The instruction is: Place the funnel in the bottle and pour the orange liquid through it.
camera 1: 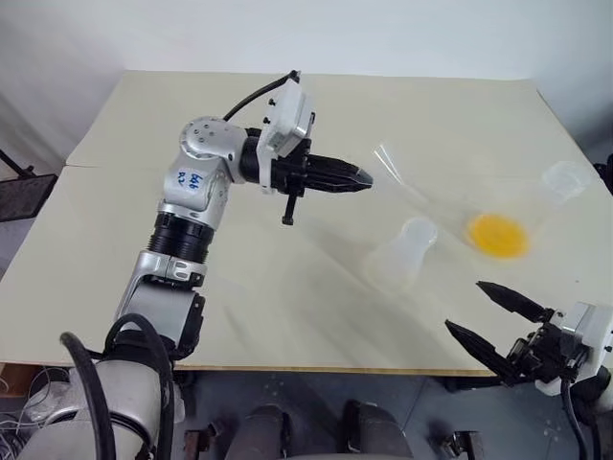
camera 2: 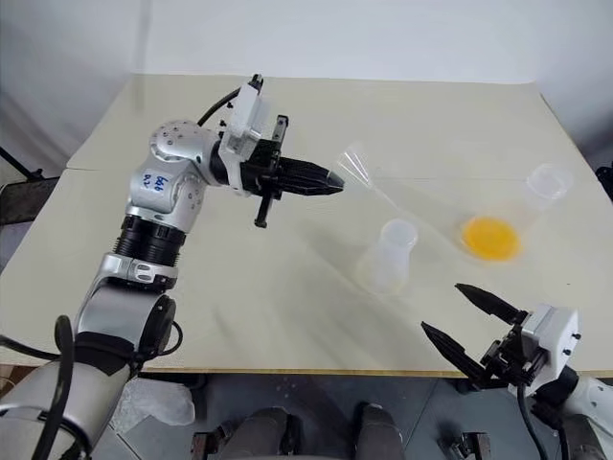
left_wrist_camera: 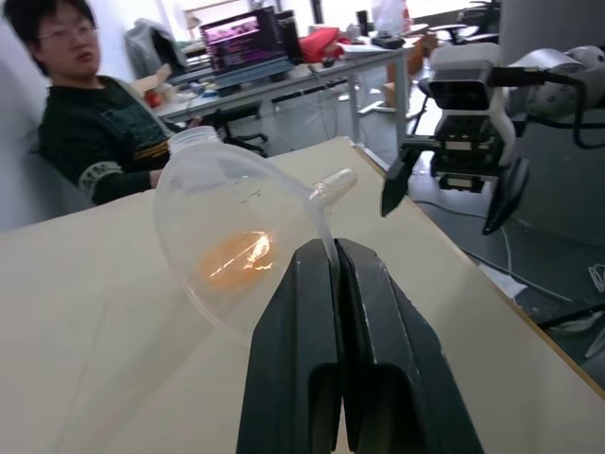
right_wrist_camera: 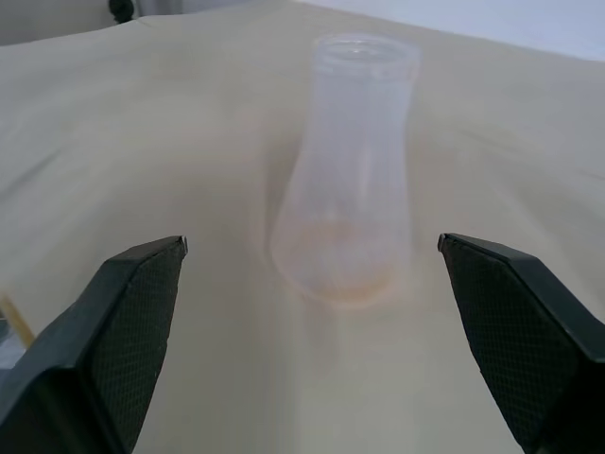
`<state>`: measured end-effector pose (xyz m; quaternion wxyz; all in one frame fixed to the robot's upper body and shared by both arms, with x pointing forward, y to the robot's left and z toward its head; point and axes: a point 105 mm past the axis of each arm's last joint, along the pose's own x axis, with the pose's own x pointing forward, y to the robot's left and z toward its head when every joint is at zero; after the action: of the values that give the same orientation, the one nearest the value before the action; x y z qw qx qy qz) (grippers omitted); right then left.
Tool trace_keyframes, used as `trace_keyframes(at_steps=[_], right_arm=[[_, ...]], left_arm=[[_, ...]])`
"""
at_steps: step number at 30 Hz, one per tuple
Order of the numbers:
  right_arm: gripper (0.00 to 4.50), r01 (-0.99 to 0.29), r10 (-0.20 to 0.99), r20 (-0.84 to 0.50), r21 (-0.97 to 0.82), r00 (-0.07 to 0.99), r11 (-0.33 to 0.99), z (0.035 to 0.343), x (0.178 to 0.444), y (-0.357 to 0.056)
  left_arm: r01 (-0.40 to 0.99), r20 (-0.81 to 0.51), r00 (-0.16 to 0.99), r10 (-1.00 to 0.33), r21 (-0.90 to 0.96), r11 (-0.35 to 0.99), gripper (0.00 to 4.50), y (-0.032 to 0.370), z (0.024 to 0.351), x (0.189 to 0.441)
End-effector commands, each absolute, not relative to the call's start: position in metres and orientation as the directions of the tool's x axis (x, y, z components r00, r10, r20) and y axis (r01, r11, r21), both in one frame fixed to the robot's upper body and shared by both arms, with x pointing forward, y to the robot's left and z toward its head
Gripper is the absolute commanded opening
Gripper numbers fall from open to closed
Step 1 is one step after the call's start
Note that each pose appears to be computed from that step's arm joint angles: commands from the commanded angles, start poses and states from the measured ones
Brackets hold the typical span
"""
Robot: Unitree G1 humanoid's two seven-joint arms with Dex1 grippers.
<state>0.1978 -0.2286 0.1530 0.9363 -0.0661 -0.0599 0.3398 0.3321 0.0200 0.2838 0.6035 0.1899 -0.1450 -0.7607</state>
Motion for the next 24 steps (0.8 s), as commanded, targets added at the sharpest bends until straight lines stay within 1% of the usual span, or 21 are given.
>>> trace_keyframes(at_steps=[1,3,10,16,21,24], right_arm=[[4.50,-0.592,0.627,0.146,-0.225,0.765,0.774,0.177,0.195,-0.226],[4.50,-0.592,0.629,0.148,-0.230,0.763,0.772,0.181,0.192,-0.223],[4.50,-0.578,0.612,0.135,-0.223,0.779,0.785,0.176,0.187,-0.219],[4.50,-0.556,0.589,0.144,-0.217,0.795,0.803,0.174,0.184,-0.217],[4.50,-0.542,0.576,0.142,-0.217,0.805,0.812,0.173,0.182,-0.217],[4.50,-0.533,0.566,0.142,-0.216,0.812,0.818,0.172,0.180,-0.217]], left_arm=[[0.815,-0.158,-0.246,-0.956,0.501,-0.292,0.01,0.011,0.292,0.328],[0.796,-0.187,-0.276,-0.943,0.506,-0.333,0.01,0.006,0.290,0.327],[0.745,-0.257,-0.278,-0.925,0.550,-0.377,0.01,-0.008,0.290,0.331],[0.702,-0.341,-0.245,-0.908,0.583,-0.409,0.01,-0.015,0.283,0.337],[0.668,-0.396,-0.251,-0.883,0.589,-0.454,0.01,-0.016,0.279,0.337],[0.666,-0.441,-0.224,-0.869,0.582,-0.467,0.01,-0.015,0.274,0.341]])
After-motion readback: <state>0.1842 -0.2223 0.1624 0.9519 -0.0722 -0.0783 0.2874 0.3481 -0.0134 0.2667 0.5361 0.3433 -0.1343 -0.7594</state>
